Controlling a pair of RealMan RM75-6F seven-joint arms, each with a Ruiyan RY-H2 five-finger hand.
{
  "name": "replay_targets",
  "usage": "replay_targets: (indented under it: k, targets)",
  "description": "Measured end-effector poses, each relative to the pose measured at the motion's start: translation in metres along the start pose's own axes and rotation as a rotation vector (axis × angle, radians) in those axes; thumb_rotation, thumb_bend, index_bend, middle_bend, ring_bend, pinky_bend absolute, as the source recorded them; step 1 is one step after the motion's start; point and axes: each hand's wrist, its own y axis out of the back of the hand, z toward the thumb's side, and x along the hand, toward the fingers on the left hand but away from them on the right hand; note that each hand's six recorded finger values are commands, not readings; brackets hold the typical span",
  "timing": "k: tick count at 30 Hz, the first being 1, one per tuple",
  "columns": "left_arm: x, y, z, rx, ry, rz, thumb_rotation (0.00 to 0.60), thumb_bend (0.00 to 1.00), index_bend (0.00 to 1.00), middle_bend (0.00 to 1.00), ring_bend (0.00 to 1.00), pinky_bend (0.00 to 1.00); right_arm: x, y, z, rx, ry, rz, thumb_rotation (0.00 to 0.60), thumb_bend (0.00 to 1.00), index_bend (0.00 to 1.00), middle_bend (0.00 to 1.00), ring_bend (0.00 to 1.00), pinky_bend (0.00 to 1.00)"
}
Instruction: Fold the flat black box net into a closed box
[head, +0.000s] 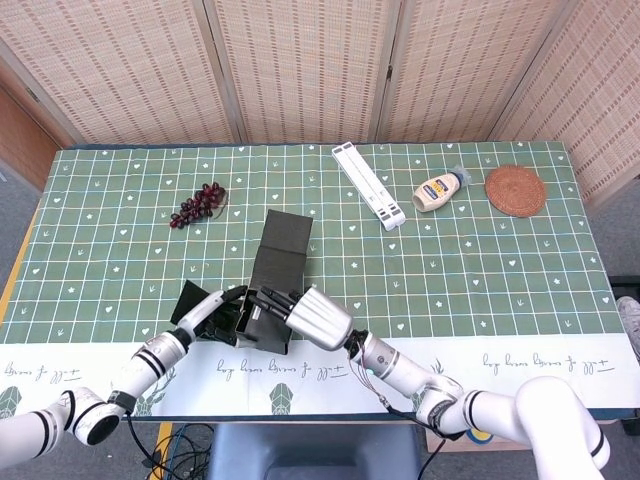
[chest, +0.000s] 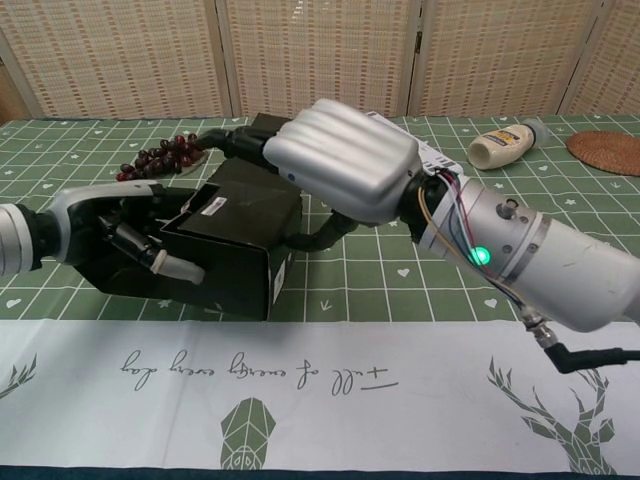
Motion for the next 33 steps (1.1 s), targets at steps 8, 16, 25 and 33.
replay_targets:
  k: [8,16,25,33]
  targets:
    - [0.007,-0.011,-0.018,0.114,0.006,-0.008,0.600,0.09,0.21,0.24,0.54,0.90,-0.001,-0.019,0.006,0.014,0.041,0.059,0.600,0.28,0.08,0.20,0.66,0.92]
    - [0.008,-0.018,-0.023,0.150,0.005,-0.016,0.600,0.09,0.15,0.18,0.53,0.90,0.002,-0.026,0.011,0.030,0.067,0.090,0.600,0.28,0.08,0.20,0.66,0.92]
    - [0.008,-0.021,-0.023,0.157,0.006,-0.021,0.600,0.09,0.13,0.16,0.53,0.90,0.008,-0.032,0.014,0.042,0.086,0.121,0.600,0.32,0.10,0.21,0.66,0.92]
    - [0.007,-0.023,-0.023,0.168,0.005,-0.026,0.600,0.09,0.11,0.14,0.52,0.90,0.010,-0.036,0.018,0.049,0.109,0.146,0.600,0.35,0.13,0.22,0.66,0.92]
